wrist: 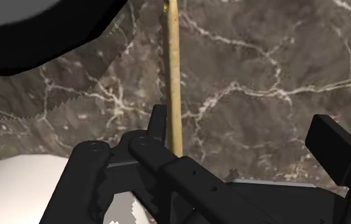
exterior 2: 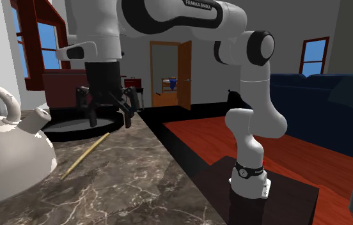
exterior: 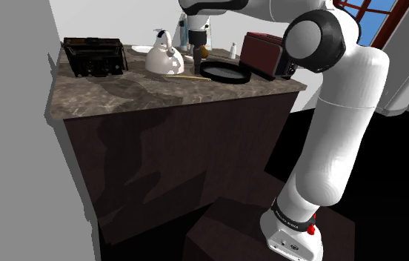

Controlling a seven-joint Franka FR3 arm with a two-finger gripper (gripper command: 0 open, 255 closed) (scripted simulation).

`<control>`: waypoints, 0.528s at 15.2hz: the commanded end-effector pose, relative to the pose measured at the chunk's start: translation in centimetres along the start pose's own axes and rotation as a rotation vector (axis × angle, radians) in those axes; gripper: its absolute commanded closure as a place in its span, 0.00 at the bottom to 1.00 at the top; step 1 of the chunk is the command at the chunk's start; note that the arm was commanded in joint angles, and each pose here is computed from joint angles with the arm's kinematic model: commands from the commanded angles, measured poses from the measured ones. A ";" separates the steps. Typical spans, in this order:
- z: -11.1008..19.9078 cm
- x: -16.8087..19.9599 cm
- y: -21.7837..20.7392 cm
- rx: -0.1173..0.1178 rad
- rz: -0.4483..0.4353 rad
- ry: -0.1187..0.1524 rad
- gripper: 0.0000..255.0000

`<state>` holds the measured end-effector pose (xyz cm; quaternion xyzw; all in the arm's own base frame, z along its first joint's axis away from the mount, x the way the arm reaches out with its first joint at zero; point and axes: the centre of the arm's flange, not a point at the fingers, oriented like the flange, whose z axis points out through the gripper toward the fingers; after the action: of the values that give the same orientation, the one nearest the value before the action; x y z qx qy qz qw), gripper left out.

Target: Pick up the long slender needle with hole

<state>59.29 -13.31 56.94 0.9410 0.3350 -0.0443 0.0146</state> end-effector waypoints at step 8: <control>2.9 4.1 3.4 -0.025 -0.089 -0.015 0.00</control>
<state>64.29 -13.56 54.24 0.9247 0.3768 -0.0482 0.0265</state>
